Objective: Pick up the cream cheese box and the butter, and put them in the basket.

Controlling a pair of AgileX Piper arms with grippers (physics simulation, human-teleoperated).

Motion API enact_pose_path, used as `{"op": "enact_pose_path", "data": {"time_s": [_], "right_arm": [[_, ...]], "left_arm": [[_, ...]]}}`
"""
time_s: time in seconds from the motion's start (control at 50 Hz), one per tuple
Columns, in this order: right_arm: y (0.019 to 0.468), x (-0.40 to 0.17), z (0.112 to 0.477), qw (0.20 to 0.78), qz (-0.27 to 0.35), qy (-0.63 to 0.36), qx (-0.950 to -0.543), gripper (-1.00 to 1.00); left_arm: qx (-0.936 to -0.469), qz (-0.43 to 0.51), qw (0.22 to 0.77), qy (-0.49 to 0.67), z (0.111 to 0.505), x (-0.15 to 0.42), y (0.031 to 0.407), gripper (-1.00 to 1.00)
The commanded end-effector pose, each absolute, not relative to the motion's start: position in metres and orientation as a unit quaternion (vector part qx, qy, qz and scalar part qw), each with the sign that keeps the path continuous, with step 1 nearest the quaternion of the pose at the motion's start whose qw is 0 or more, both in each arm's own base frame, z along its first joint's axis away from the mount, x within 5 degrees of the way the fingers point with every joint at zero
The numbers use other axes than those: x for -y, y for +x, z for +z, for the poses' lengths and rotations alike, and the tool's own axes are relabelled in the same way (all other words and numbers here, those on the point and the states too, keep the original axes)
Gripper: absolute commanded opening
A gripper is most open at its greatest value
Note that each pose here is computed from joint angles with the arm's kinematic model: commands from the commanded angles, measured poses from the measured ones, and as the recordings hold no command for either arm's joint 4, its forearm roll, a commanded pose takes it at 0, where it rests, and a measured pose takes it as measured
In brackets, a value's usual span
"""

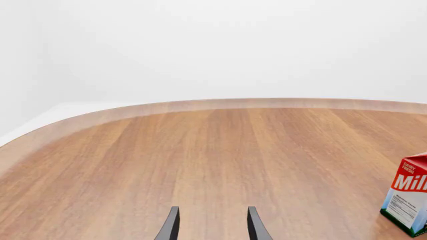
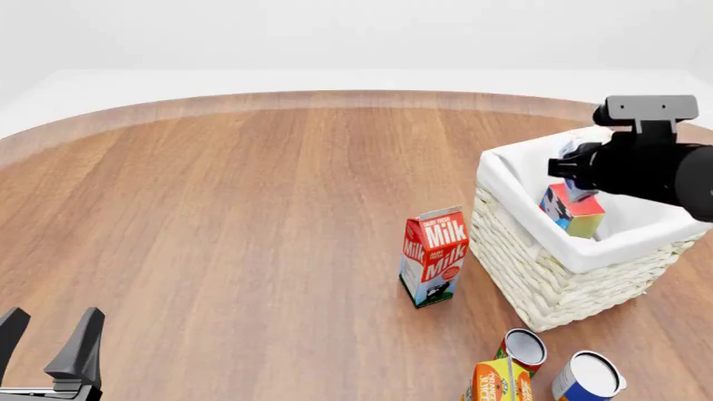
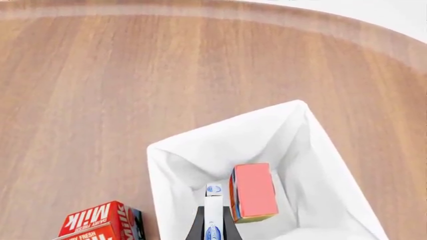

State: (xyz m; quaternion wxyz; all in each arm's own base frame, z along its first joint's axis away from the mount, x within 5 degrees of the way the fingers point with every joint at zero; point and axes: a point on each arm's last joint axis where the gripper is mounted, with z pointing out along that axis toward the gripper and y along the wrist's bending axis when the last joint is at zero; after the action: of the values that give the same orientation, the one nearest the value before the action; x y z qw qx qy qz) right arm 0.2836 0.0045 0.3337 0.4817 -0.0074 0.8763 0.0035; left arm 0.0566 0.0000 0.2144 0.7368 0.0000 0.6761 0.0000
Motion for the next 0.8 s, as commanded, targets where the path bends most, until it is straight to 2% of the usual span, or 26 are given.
{"op": "enact_pose_path", "data": {"time_s": [0.02,0.06,0.08,0.44,0.72,0.8], "right_arm": [[0.286,-0.002,0.34,0.489,0.002,-0.003,-0.873,-1.0],[0.286,-0.003,0.338,0.487,0.003,-0.004,-0.874,-1.0],[0.286,-0.003,0.337,0.487,0.003,-0.004,-0.874,1.0],[0.282,-0.005,0.343,0.492,0.003,-0.01,-0.87,1.0],[0.252,-0.014,0.386,0.518,-0.002,-0.052,-0.854,1.0],[0.233,-0.019,0.414,0.536,-0.006,-0.078,-0.84,1.0]], "left_arm": [[-0.676,0.0,0.737,0.0,0.214,0.0,0.057,1.0],[-0.676,0.0,0.737,0.0,0.214,0.0,0.057,1.0],[-0.676,0.0,0.737,0.0,0.214,0.0,0.057,1.0],[-0.676,0.0,0.737,0.0,0.214,0.0,0.057,1.0],[-0.676,0.0,0.737,0.0,0.214,0.0,0.057,1.0],[-0.676,0.0,0.737,0.0,0.214,0.0,0.057,1.0]]}}
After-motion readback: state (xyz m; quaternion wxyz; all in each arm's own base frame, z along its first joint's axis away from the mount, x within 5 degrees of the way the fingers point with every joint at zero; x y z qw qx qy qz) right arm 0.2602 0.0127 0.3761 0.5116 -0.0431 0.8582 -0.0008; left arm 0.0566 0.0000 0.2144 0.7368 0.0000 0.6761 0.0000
